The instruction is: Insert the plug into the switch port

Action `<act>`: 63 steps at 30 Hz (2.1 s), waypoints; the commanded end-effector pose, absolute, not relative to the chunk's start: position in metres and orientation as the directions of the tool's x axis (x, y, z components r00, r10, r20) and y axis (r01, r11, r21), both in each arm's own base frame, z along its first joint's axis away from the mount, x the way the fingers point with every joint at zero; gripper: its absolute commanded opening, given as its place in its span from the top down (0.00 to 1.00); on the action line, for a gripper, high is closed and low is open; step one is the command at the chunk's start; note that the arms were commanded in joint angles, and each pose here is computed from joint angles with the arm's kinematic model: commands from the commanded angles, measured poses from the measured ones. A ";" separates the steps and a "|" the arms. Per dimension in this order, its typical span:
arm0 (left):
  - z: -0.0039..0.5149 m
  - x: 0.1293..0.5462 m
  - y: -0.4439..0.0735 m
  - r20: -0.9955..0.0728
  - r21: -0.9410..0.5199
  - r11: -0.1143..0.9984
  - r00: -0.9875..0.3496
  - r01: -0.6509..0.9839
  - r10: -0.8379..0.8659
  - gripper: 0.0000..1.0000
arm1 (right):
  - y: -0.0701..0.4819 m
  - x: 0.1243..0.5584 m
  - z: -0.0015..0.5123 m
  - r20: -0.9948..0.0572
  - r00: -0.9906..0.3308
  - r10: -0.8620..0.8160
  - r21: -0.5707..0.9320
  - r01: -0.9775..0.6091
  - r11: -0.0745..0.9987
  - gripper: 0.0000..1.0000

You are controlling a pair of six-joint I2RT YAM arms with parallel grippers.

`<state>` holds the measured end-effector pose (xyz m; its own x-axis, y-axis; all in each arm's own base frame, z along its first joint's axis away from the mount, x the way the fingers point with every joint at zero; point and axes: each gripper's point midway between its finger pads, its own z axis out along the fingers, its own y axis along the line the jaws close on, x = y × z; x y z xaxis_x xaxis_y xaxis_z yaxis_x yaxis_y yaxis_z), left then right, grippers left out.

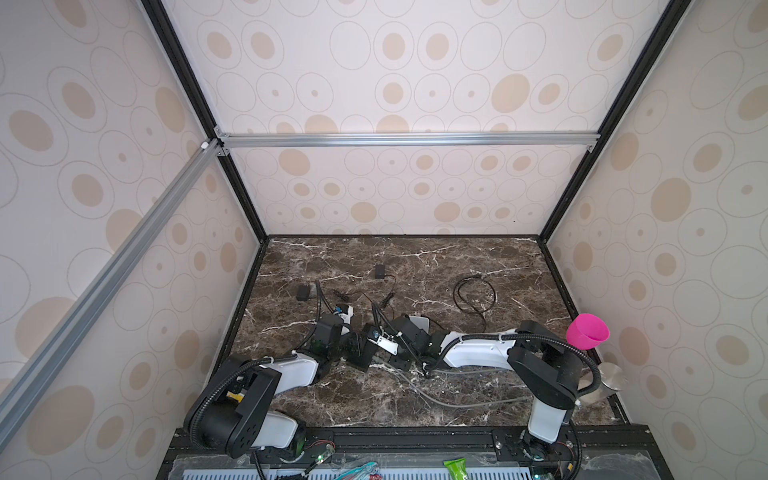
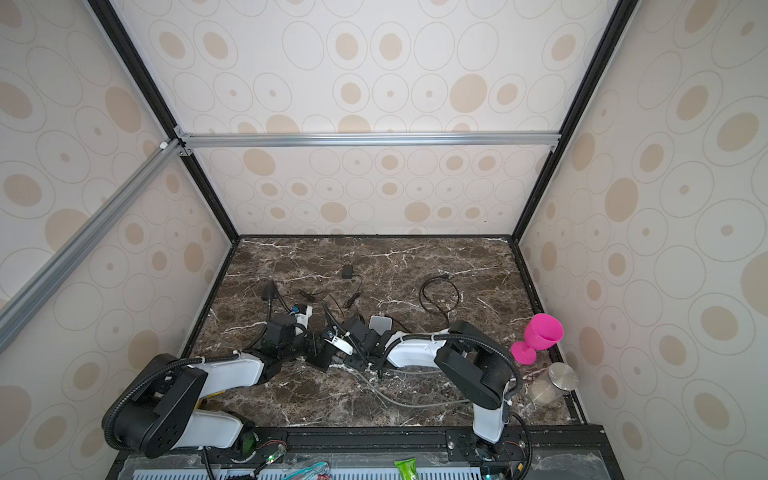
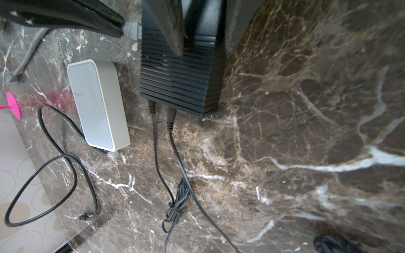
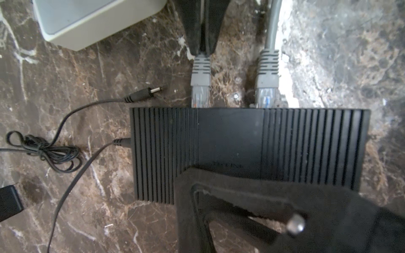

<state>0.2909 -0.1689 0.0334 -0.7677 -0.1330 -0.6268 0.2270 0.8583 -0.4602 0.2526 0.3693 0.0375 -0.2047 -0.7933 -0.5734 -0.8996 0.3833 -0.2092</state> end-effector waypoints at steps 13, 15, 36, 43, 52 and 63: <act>0.006 0.194 -0.238 -0.441 -0.616 0.665 -0.884 0.423 0.153 0.71 | 0.456 0.295 0.154 -0.895 0.044 -0.444 -0.188 -0.940 0.286 1.00; 0.007 0.193 -0.238 -0.442 -0.614 0.666 -0.883 0.425 0.156 0.71 | 0.460 0.296 0.160 -0.902 0.041 -0.429 -0.178 -0.942 0.285 1.00; 0.019 0.274 -0.206 -0.493 -0.366 0.882 -0.866 0.298 0.088 0.61 | 0.385 0.237 0.059 -0.748 -0.213 -0.629 -0.073 -0.915 0.398 1.00; 0.064 0.329 -0.163 -0.569 -0.319 0.933 -0.821 0.168 -0.047 0.30 | 0.373 0.231 0.030 -0.689 -0.287 -0.666 -0.060 -0.893 0.446 1.00; 0.200 0.331 -0.126 -0.753 -0.348 0.920 -0.639 0.180 -0.159 0.29 | 0.382 0.234 0.018 -0.635 -0.363 -0.683 -0.052 -0.861 0.505 1.00; 0.234 0.266 -0.113 -0.798 -0.430 0.868 -0.554 0.248 -0.237 0.23 | 0.434 0.220 0.017 -0.602 -0.410 -0.686 0.031 -0.870 0.493 0.99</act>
